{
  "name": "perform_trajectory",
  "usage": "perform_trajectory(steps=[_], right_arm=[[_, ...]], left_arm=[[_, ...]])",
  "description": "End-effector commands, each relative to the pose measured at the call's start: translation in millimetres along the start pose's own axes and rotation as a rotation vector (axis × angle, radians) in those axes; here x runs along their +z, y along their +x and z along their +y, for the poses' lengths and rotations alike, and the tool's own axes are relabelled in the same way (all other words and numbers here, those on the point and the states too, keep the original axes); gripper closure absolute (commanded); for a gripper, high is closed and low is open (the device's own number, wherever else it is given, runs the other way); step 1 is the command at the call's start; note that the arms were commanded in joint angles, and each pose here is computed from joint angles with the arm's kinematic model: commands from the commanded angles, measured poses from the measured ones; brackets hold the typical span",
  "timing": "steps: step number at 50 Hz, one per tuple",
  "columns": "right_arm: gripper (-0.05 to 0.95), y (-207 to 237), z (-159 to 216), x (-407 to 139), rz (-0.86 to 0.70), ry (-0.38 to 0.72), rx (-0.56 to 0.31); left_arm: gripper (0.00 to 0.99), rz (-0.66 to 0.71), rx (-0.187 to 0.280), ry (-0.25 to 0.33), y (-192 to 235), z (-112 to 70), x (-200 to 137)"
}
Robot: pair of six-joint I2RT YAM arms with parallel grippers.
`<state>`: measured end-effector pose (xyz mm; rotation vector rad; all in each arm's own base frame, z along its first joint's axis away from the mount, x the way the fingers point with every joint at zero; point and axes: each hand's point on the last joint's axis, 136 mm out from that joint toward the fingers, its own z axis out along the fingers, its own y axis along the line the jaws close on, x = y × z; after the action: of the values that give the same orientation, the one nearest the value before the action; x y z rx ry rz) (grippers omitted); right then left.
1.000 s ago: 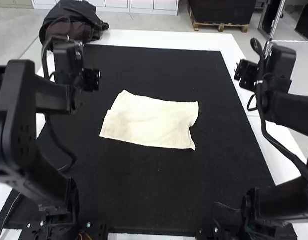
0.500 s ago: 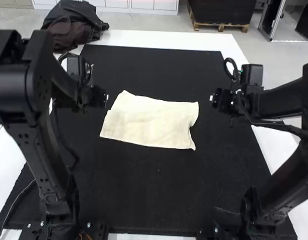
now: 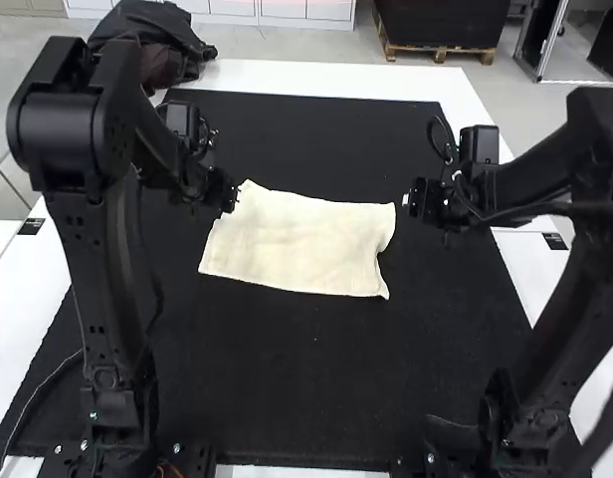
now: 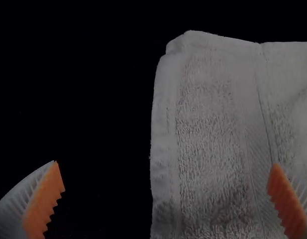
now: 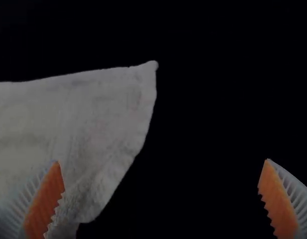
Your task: Fold the towel.
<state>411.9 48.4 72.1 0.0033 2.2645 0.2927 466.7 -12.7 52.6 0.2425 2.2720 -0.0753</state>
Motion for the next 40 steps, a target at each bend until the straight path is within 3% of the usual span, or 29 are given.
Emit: perform_trajectory(steps=[1, 40], right_arm=[[0.00, -11, 12, 10, -0.003, -0.051, 0.020], [0.00, 19, 40, 76, 0.118, -0.118, 0.016]], left_arm=[[0.041, -0.027, 0.021, 0.009, -17, -0.3, 9], [0.043, 0.003, 0.003, 0.005, -13, 14.8, 60]])
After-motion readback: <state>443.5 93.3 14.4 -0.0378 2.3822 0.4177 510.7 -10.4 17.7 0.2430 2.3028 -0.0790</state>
